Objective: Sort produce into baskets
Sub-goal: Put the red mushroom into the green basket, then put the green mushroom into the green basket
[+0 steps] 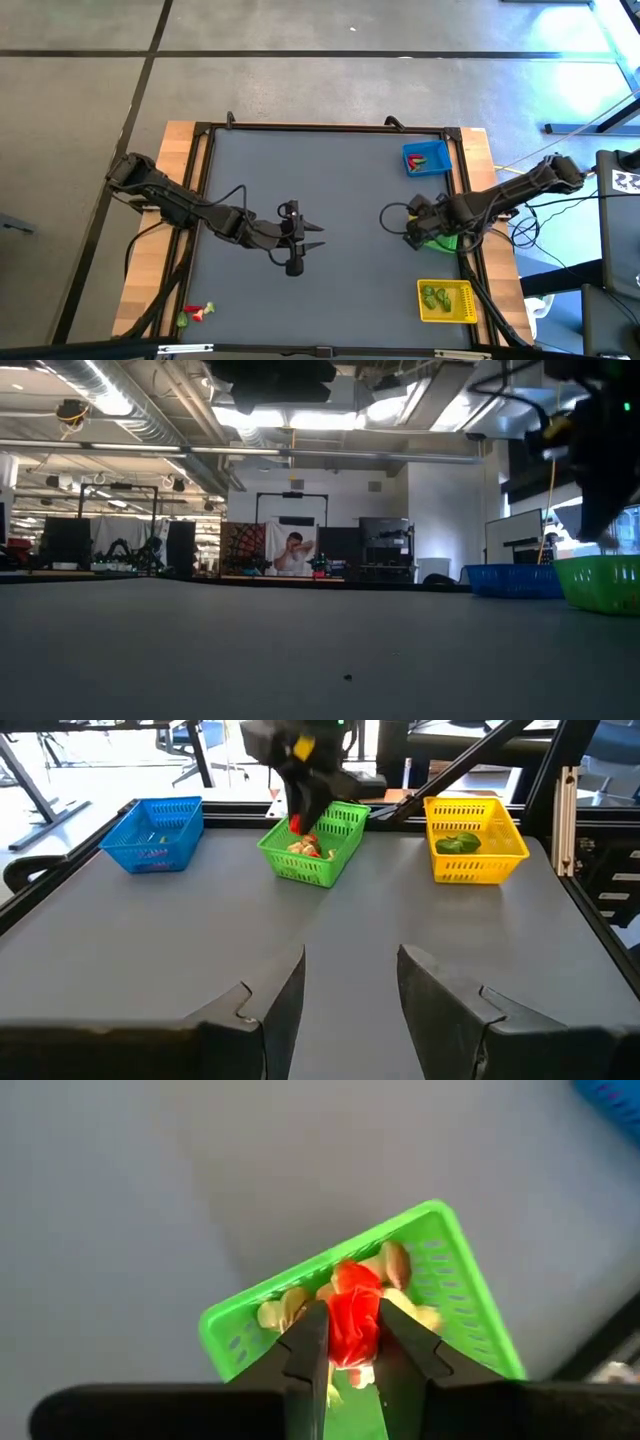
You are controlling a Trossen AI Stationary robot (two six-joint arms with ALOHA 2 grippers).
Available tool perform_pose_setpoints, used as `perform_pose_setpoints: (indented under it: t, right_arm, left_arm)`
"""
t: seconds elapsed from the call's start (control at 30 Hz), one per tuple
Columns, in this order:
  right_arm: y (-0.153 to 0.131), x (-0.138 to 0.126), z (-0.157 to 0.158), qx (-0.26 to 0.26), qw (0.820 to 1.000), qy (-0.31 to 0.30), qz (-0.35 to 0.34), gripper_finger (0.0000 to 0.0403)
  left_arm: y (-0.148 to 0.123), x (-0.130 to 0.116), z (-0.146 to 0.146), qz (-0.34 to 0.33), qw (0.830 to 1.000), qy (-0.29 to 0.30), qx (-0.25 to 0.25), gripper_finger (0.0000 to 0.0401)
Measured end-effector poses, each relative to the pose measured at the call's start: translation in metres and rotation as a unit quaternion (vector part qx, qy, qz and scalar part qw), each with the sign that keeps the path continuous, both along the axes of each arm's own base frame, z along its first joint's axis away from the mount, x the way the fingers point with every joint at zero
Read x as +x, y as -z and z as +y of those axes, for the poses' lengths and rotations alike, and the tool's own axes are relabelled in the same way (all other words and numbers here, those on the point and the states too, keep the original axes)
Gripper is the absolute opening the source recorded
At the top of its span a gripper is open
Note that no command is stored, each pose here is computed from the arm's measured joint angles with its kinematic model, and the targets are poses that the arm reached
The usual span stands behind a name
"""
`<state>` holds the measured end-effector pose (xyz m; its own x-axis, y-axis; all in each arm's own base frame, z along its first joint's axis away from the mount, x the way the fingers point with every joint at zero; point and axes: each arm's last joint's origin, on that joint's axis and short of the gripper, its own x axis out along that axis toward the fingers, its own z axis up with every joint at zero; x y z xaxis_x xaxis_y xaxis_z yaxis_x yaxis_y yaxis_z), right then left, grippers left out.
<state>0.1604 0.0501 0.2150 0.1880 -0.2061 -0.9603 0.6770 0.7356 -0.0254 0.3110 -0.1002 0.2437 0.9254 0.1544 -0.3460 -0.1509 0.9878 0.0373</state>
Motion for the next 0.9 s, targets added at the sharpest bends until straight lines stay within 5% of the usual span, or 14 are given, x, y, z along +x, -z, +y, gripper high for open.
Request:
perform_pose_setpoints:
  t: [0.2, 0.53, 0.73, 0.9]
  right_arm:
    - [0.028, -0.002, 0.001, 0.040, 0.999, 0.008, -0.007, 0.0074]
    - [0.026, -0.002, 0.004, 0.078, 0.997, 0.002, 0.006, 0.0211]
    - [-0.009, 0.017, 0.007, 0.040, 0.995, -0.045, -0.075, 0.0240]
    - [-0.030, 0.038, 0.012, -0.009, 0.977, -0.097, -0.192, 0.0241]
  left_arm:
    - [0.000, 0.000, 0.000, 0.000, 1.000, 0.000, -0.001, 0.0157]
    - [0.002, 0.000, 0.005, 0.009, 0.999, -0.019, -0.025, 0.0158]
    - [-0.007, -0.010, 0.005, 0.070, 0.997, -0.028, -0.031, 0.0158]
    - [-0.019, -0.021, -0.005, 0.156, 0.986, -0.026, -0.045, 0.0158]
